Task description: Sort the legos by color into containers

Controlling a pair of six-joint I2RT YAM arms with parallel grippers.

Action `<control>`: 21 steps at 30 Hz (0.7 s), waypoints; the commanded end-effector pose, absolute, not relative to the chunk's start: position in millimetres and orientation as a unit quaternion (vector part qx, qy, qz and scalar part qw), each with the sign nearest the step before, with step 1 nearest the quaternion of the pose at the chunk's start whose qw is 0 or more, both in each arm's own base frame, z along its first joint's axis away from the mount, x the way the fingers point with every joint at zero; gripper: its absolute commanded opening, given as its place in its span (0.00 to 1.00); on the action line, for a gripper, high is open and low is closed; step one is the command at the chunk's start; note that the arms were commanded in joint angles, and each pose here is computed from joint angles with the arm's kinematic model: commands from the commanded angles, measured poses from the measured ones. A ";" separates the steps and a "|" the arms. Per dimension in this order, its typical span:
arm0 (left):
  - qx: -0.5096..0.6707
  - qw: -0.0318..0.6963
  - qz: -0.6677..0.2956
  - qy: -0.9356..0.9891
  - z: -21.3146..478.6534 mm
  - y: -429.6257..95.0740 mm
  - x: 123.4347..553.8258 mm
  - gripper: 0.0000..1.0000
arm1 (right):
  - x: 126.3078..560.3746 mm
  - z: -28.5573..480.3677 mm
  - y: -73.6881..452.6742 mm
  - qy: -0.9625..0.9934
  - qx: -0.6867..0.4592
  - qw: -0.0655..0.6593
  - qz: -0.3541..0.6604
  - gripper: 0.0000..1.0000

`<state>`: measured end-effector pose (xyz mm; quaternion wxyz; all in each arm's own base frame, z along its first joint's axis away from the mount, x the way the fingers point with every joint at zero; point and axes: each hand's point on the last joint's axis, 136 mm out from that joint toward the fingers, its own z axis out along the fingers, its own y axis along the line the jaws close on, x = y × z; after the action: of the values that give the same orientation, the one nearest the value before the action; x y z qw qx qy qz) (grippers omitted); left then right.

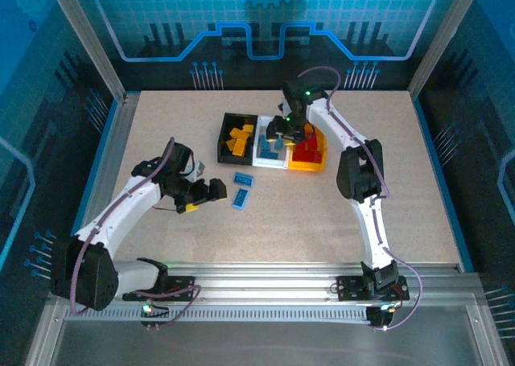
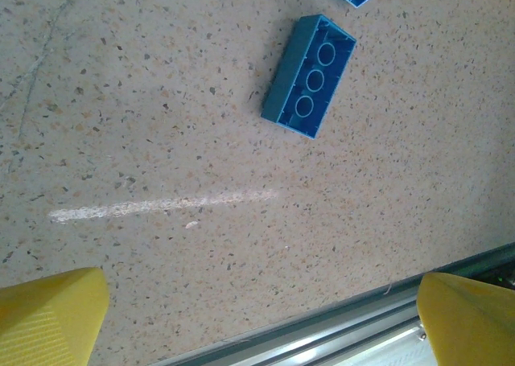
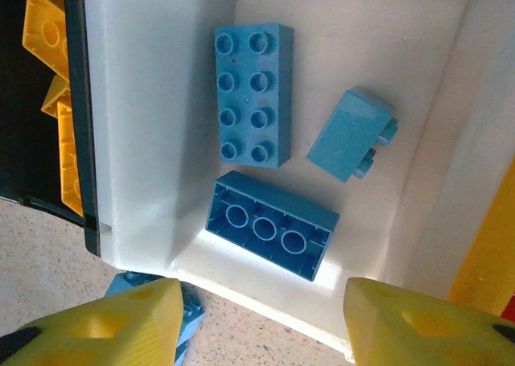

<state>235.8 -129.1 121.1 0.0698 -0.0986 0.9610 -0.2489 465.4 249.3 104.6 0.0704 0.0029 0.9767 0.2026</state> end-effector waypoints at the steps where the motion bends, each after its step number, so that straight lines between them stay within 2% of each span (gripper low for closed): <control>1: -0.107 0.064 -0.258 0.958 120.9 -129.8 232.5 0.99 | 465.0 98.5 239.0 0.980 0.011 0.058 0.189 0.59; 11: -0.111 0.064 -0.252 0.959 118.2 -127.5 231.8 0.99 | 458.7 115.3 245.1 0.978 -0.003 0.067 0.196 0.67; 12: -0.113 0.066 -0.250 0.959 117.8 -126.5 232.2 0.99 | 457.3 130.0 245.4 0.976 -0.008 0.079 0.201 0.68; 21: -0.127 0.073 -0.259 0.955 114.3 -128.1 236.1 0.99 | 422.5 158.4 251.2 0.974 -0.039 0.091 0.202 0.76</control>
<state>232.8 -128.2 111.3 0.0619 -0.1136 0.9601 -0.2479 444.8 248.2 133.7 0.0830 -0.0175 0.9756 0.2024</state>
